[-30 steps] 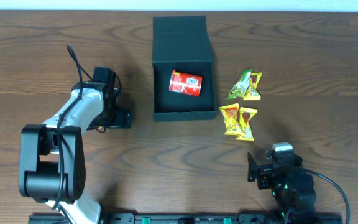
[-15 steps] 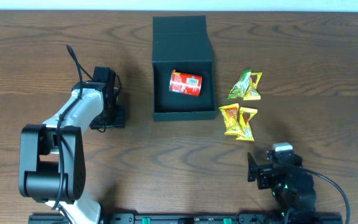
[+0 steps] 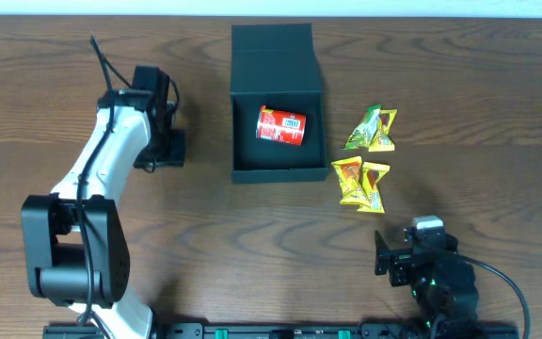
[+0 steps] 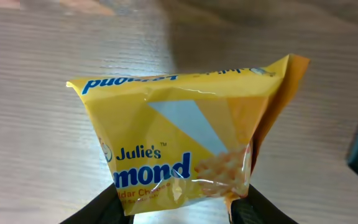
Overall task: Pack container
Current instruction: 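Lift the yellow packet with the left gripper toward the box's left edge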
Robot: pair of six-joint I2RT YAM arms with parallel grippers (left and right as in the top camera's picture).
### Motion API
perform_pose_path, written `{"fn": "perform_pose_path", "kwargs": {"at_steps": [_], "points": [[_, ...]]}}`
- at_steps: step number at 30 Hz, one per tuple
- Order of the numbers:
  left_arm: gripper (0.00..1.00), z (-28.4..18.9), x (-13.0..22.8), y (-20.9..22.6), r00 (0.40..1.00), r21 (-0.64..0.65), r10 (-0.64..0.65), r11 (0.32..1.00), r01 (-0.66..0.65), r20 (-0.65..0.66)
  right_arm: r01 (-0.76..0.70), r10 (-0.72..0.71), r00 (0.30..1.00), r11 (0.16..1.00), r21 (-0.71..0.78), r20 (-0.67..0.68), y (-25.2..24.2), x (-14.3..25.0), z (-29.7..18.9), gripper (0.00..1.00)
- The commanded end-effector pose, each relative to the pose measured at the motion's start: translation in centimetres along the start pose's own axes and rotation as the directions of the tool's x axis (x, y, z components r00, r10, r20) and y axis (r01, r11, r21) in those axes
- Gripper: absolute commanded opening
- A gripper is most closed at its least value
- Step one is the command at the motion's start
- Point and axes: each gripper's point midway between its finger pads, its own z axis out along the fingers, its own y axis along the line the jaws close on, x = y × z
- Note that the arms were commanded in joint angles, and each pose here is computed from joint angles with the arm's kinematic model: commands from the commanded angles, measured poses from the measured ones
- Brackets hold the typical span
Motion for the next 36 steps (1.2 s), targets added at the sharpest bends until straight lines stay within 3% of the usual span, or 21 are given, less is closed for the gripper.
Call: {"fn": "perform_pose_path", "kwargs": {"at_steps": [1,4,10,14,19,23,25,26,27,28,32,36], "points": [[0.46,-2.1,-1.8,-0.4,0.999,0.014,-0.003,1.000,0.002,0.046,-0.014,0.014,1.000,1.000,0.010,-0.008,-0.2,0.4,0.2,0.99],[0.47,-3.9,-3.2,-1.6,0.995,0.023,0.022,0.999,-0.025,0.094,-0.014,0.014,1.000,1.000,0.010,-0.008,-0.2,0.4,0.2,0.99],[0.53,-7.8,-5.5,-9.5,0.949,0.070,0.190,0.974,-0.214,0.251,-0.014,0.014,1.000,1.000,0.010,-0.008,-0.2,0.4,0.2,0.99],[0.50,-8.1,-5.0,-13.7,0.942,0.099,0.179,0.972,-0.215,0.284,-0.014,0.014,1.000,1.000,0.010,-0.008,-0.2,0.4,0.2,0.99],[0.47,-7.6,-4.6,-11.0,0.962,-0.024,0.037,0.999,-0.032,0.270,-0.014,0.014,1.000,1.000,0.010,-0.008,-0.2,0.4,0.2,0.99],[0.49,-6.3,-3.9,-8.5,0.976,-0.069,0.024,0.998,-0.009,0.218,-0.014,0.014,1.000,1.000,0.010,-0.008,-0.2,0.4,0.2,0.99],[0.57,-5.7,-3.5,-7.7,0.980,-0.054,0.092,0.995,-0.084,0.175,-0.014,0.014,1.000,1.000,0.010,-0.008,-0.2,0.4,0.2,0.99],[0.64,-5.5,-3.1,-8.0,0.971,-0.020,0.185,0.983,-0.185,0.151,-0.014,0.014,1.000,1.000,0.010,-0.008,-0.2,0.4,0.2,0.99],[0.75,-5.2,-2.7,-8.2,0.953,0.004,0.270,0.962,-0.273,0.135,-0.014,0.014,1.000,1.000,0.010,-0.008,-0.2,0.4,0.2,0.99],[0.96,-4.9,-2.5,-8.1,0.943,0.009,0.310,0.950,-0.313,0.124,-0.014,0.014,1.000,1.000,0.010,-0.008,-0.2,0.4,0.2,0.99],[0.95,-3.3,-1.1,-7.2,0.909,0.000,0.411,0.911,-0.412,0.071,-0.014,0.014,1.000,1.000,0.010,-0.008,-0.2,0.4,0.2,0.99],[0.96,-1.1,0.2,-6.9,0.820,-0.003,0.572,0.820,-0.572,0.036,-0.014,0.014,1.000,1.000,0.010,-0.008,-0.2,0.4,0.2,0.99]]}}
